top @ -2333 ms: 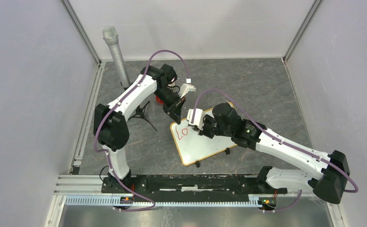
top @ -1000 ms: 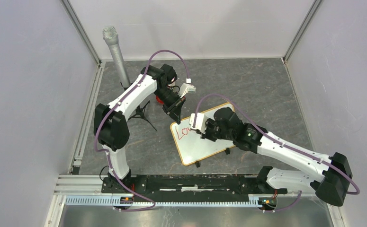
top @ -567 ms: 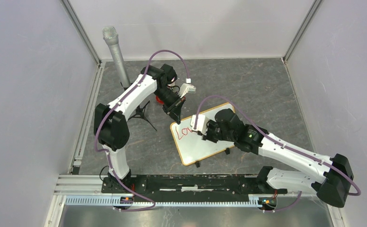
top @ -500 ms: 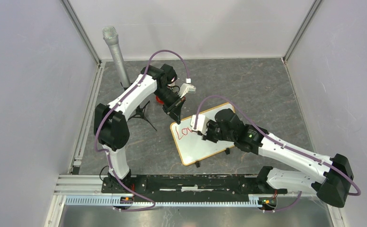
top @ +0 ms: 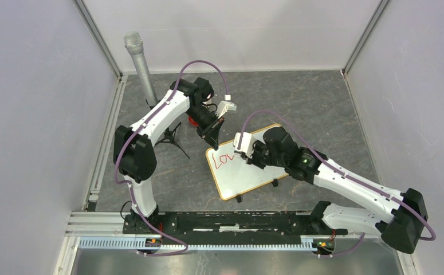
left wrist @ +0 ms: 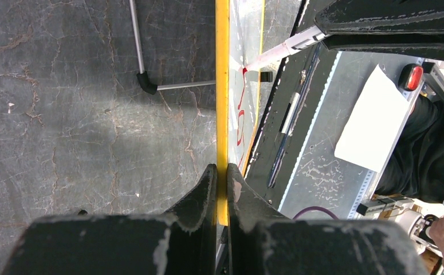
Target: Write a sentence on the whiteboard
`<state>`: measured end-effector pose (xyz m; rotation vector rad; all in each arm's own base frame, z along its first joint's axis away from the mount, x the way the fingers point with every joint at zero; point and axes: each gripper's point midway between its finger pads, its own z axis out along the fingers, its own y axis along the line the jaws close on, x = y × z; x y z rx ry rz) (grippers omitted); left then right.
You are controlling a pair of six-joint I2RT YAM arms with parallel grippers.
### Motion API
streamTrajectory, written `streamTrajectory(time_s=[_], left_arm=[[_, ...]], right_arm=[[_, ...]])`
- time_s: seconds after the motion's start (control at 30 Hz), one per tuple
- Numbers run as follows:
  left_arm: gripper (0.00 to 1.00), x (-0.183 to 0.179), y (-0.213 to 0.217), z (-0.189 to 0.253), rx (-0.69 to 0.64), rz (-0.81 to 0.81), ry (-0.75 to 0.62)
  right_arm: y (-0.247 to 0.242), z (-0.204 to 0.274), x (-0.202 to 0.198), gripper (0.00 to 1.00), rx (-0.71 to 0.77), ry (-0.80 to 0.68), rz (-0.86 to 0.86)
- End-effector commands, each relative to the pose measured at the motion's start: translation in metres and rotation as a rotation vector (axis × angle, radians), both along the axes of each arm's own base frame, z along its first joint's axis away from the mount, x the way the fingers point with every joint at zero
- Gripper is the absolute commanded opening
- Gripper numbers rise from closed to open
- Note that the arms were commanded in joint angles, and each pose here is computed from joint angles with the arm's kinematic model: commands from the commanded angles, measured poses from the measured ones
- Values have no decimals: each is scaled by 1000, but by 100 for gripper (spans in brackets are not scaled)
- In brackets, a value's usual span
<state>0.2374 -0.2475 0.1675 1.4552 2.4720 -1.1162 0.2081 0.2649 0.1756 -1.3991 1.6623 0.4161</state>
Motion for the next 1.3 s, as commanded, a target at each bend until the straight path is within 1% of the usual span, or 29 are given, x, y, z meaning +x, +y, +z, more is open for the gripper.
streamTrajectory(time_s=[0.0,0.33,0.53,0.67,1.27], left_arm=[[3,-3,-5,12,-44,-40,-11],[3,-4,-5,12,-43,-43,-10],[2,-5,-5,12,-43,-45,-8],[3,-4,-5,12,-44,-44,-4],[3,-6,-5,10,-43,-51,-4]], right_arm=[[-6,18,21,0,11,-49,-75],[-6,28,23,0,26,-54,-71],[-3,27,4,0,34,-32,30],[-5,24,-5,0,41,-18,57],[-9,5,12,0,-16,-14,-25]])
